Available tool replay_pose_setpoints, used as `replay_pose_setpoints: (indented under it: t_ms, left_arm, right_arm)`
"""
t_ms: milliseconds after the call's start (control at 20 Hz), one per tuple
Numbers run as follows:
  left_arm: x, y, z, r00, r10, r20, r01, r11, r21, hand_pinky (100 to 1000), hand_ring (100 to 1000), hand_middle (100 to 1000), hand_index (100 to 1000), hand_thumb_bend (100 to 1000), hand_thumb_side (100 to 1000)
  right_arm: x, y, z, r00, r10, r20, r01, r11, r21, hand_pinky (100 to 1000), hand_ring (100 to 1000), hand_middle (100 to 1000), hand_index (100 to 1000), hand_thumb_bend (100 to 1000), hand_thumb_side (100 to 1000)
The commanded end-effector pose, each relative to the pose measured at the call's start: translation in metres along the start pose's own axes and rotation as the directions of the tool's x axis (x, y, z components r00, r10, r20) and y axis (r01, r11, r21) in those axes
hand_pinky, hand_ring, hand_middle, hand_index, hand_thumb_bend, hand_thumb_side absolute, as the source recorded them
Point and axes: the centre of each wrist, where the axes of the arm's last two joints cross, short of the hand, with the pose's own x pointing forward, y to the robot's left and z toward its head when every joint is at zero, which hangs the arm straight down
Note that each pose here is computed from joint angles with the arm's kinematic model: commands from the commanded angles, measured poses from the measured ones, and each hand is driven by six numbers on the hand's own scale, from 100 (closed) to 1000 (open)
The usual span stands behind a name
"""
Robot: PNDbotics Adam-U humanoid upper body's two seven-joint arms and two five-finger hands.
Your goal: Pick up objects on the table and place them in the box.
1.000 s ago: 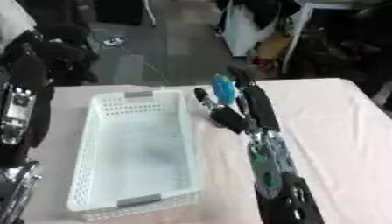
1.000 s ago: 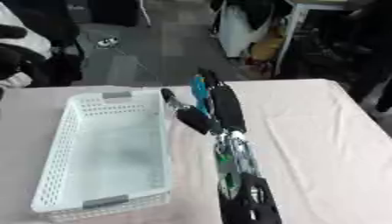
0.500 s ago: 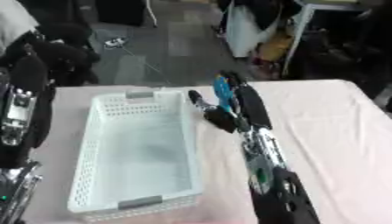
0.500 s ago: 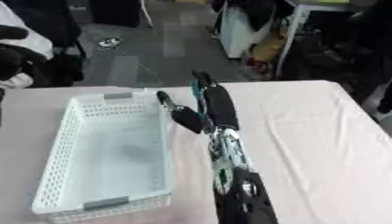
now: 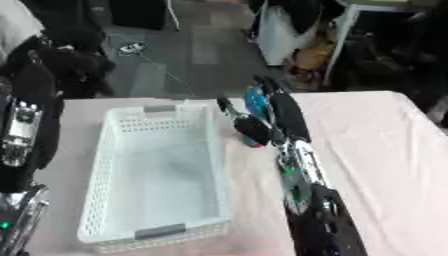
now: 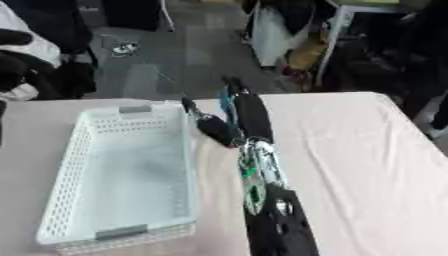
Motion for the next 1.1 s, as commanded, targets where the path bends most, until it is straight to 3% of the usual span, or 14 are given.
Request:
replay_pose_setpoints:
  t_ms: [50,450,1100]
  left_arm:
    - [0.005,0.003,-0.005,1.0,-0.007,0.024,0.007,1.0,-0.01,461,606,743,668,172,828]
    - [0.005,0.003,-0.004,1.0,-0.007,0.022,0.007,1.0,-0.013,459,606,743,668,172,828]
    - [0.005,0.003,-0.006,1.0,-0.006,0.028,0.006,1.0,-0.015,459,606,744,668,172,827]
  right_arm:
    - [0.003,-0.011,-0.008,1.0,-0.024,-0.005,0.024,0.999,-0.04,873,776,901,985,585,944]
    - [-0.003,-0.01,-0.013,0.996,-0.079,-0.05,0.077,0.996,-0.039,839,727,837,1000,575,959]
    - [-0.009,0.003,-0.016,0.993,-0.075,-0.093,0.076,0.997,0.008,842,745,897,1000,566,981]
